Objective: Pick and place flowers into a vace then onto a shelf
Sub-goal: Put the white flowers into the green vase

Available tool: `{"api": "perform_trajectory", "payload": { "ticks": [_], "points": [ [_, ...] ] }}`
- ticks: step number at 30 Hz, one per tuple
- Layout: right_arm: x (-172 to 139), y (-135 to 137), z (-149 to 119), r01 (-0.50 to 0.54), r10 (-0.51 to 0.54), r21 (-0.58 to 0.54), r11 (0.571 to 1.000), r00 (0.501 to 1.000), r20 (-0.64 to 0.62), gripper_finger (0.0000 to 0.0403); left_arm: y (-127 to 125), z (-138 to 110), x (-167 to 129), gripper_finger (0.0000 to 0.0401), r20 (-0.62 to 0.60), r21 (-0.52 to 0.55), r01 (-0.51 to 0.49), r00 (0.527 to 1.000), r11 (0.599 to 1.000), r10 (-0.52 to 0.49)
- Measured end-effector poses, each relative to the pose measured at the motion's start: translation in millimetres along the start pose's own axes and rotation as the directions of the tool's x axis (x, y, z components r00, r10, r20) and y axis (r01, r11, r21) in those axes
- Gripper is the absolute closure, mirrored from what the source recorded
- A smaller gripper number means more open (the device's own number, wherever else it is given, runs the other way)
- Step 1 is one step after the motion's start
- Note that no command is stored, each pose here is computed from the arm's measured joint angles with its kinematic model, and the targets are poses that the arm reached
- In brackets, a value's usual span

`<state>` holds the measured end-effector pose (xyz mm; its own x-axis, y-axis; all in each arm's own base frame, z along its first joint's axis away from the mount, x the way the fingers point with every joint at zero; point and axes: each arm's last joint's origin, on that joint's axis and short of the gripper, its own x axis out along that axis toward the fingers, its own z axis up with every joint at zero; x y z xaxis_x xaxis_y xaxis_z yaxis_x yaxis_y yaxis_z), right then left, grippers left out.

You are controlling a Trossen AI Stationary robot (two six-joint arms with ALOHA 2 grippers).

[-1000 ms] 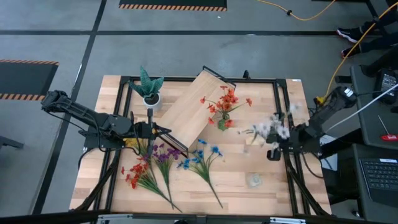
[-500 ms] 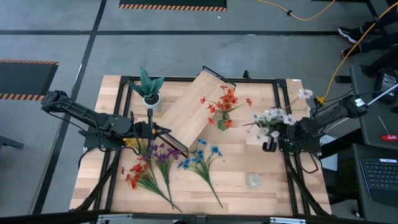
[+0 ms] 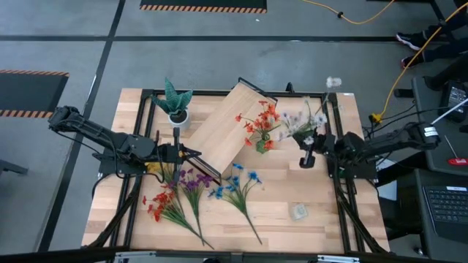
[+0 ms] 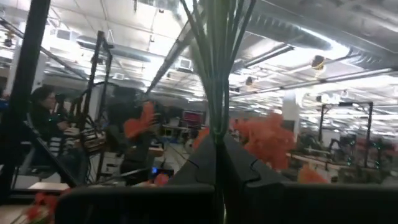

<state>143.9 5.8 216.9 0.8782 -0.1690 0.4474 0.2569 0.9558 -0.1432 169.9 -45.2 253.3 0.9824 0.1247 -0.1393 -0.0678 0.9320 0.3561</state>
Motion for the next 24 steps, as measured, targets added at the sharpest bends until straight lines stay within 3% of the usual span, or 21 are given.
{"api": "perform_trajectory", "payload": {
  "ticks": [3, 14, 24],
  "points": [
    [12, -2, 2, -0.035, 0.035, -0.019, 0.999, 0.999, 0.015, 0.0403, 0, 0, 0, 0.0397, 0.001, 0.001, 0.000, 1.000, 1.000, 0.000],
    [41, -12, -22, 0.000, 0.002, 0.018, 1.000, 0.994, -0.113, 0.0403, 0, 0, 0, 0.0397, 0.002, 0.002, 0.000, 1.000, 1.000, 0.000],
    [48, -14, -45, 0.018, -0.016, 0.016, 1.000, 0.990, -0.141, 0.0403, 0, 0, 0, 0.0397, 0.002, 0.002, 0.001, 1.000, 1.000, -0.001]
  ]
}}
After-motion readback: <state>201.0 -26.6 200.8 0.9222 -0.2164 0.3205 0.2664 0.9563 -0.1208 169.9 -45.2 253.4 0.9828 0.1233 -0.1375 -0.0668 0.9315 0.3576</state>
